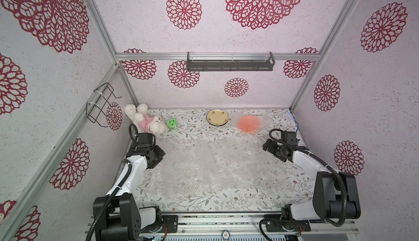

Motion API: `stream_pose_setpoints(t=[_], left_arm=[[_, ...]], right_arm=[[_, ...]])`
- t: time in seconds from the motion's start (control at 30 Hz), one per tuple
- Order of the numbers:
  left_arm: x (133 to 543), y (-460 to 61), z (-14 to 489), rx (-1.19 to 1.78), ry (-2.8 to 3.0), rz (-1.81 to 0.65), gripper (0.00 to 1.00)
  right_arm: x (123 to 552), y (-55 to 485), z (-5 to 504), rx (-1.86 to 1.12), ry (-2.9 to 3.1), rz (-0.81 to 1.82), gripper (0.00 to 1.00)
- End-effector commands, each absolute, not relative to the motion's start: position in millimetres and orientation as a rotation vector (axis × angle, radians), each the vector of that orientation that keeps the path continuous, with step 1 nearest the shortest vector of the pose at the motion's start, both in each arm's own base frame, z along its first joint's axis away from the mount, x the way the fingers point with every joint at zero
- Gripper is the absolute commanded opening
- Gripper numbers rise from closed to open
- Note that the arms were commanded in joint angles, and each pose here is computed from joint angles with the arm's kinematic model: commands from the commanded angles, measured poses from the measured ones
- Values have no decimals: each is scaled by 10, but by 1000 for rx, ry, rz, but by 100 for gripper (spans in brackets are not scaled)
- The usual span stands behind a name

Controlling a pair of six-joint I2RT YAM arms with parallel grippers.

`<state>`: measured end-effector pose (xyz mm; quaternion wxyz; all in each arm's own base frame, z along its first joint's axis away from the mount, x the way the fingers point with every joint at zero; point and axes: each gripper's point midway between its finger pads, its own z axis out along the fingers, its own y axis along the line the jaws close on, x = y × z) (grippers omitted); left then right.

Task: Unpack dinner plates from bubble wrap
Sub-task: Adjust the bubble wrap on the bubble wrap.

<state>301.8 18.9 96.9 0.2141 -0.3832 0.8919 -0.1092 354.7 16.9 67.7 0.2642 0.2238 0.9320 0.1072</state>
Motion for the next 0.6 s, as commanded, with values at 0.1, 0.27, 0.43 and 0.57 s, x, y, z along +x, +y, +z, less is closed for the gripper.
stream_pose_setpoints(t=[0.1, 0.27, 0.43, 0.57], left_arm=[[3111, 158, 904, -1058, 2445, -368, 0], [3115, 139, 847, -1062, 2457, -380, 0], [3117, 129, 840, -1066, 2451, -393, 0], [3125, 107, 830, -1067, 2451, -411, 0]], right_arm=[[3634, 125, 584, 528, 2558, 158, 83], [3870, 341, 607, 473, 2552, 267, 79], [4022, 503, 474, 426, 2612, 283, 69], [3986, 560, 364, 391, 2649, 223, 64]])
